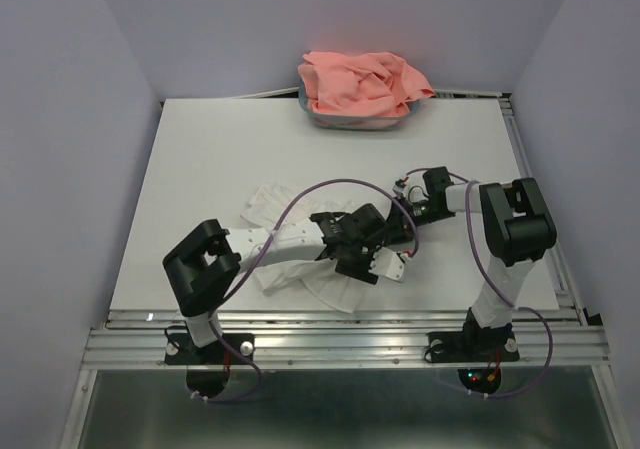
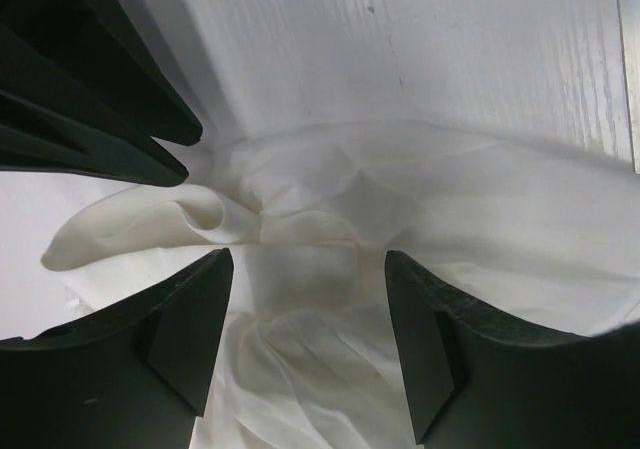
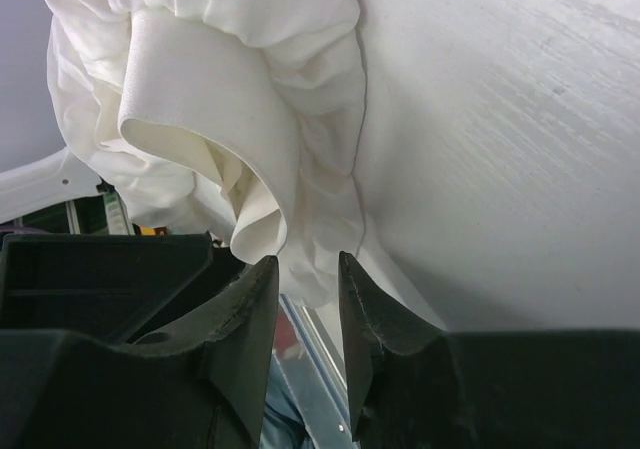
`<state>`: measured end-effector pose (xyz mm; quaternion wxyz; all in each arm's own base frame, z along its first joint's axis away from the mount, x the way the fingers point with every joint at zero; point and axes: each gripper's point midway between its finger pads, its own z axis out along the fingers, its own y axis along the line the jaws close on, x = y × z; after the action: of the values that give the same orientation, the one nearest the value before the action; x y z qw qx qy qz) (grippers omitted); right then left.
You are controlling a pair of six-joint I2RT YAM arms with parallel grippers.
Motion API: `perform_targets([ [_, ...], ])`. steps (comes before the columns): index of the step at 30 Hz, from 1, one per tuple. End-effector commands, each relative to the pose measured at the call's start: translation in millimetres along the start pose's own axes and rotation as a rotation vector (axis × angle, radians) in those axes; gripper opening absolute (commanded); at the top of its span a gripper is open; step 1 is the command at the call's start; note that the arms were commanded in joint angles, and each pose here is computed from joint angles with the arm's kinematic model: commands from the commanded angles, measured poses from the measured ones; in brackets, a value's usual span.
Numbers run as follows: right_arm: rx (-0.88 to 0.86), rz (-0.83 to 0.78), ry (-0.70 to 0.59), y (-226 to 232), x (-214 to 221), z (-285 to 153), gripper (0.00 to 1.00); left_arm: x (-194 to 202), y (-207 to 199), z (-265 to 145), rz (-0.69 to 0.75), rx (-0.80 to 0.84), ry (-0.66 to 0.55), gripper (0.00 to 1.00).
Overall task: Fold and stack the skirts
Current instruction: Fold the skirt
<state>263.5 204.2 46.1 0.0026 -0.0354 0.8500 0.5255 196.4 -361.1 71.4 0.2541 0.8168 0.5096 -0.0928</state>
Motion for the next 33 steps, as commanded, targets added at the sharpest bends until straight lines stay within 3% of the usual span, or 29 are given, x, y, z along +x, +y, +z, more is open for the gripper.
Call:
perform_targets([
  [1,-0.007,-0.02,-0.007,-1,-4,5,0.36,7,5,5,0.012,-0.044,0.027,0.71],
  [7,-0.008,-0.015,-0.01,-1,-7,5,0.4,12,9,3,0.019,-0.063,0.055,0.6],
  [11,-0.015,-0.024,-0.01,5,-7,6,0.43,23,9,7,0.039,-0.068,0.103,0.4],
  [14,-0.013,-0.03,-0.019,8,-8,4,0.5,23,9,8,0.042,-0.054,0.11,0.19],
  [19,0.0,-0.036,-0.034,6,-18,5,0.52,21,7,7,0.04,-0.021,0.11,0.01],
  [25,0.004,-0.022,-0.036,-2,-19,10,0.45,6,32,-11,0.004,-0.069,0.059,0.0],
  [33,-0.007,-0.036,-0.028,-1,-18,20,0.21,-21,63,-40,-0.049,-0.158,-0.036,0.0],
])
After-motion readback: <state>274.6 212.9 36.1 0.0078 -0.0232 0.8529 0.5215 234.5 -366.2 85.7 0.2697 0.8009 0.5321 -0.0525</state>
